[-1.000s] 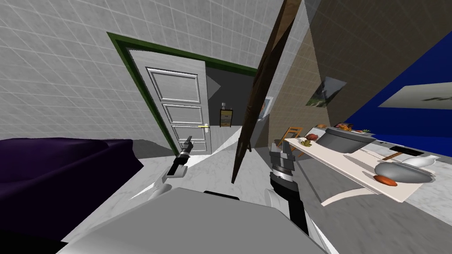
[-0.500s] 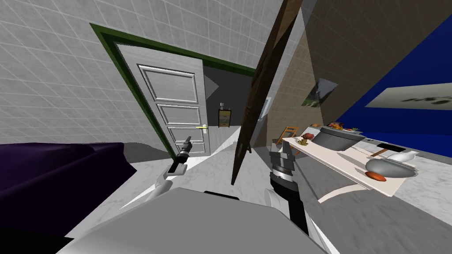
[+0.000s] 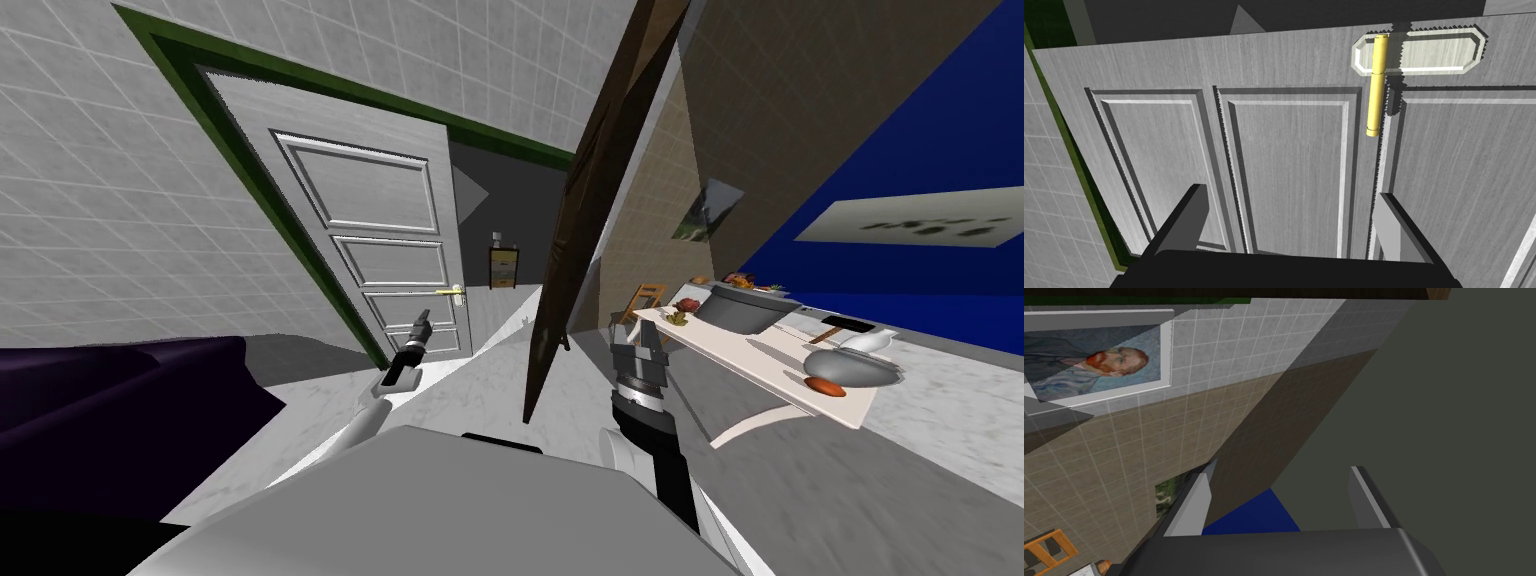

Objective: Pull the door open

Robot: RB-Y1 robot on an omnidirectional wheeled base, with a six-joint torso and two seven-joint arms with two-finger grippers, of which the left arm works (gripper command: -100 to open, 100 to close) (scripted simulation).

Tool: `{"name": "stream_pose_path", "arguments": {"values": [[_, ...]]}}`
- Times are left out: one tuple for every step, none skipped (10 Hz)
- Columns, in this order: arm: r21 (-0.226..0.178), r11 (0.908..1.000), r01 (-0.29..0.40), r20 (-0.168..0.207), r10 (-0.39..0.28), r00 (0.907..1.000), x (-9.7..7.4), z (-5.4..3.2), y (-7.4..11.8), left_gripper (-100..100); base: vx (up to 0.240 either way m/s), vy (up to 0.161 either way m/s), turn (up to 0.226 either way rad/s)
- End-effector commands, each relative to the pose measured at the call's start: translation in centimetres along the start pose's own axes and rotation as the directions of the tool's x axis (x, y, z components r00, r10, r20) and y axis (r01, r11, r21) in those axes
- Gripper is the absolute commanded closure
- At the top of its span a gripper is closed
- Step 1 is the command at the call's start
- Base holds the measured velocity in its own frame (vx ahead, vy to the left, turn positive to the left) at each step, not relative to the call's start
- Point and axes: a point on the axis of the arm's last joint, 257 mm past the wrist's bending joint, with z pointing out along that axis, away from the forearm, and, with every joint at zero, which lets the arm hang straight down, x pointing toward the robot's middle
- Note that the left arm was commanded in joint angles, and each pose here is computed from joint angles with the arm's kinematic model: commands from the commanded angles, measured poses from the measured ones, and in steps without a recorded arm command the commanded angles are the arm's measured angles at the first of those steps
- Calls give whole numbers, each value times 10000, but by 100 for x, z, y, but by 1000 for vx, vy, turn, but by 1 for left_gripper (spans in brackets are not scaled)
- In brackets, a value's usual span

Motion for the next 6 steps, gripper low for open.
{"name": "stream_pose_path", "arguments": {"values": [[-193, 9998, -10, 89, 11, 10000, -50, -4, 92, -100, 59, 30, -34], [-240, 9997, -13, 206, 18, 9998, -116, 46, 121, -100, 52, 19, -66], [-325, 9995, -14, 217, 21, 9998, -121, 32, 161, -100, 35, 15, -38], [-432, 9991, -11, 343, 26, 9994, -190, 69, 215, -100, 45, 20, -65], [-460, 9989, -3, 464, 24, 9989, -255, 119, 232, -100, 63, 36, -109], [-580, 9983, -2, 479, 30, 9988, -262, 97, 287, -100, 58, 34, -55]]}}
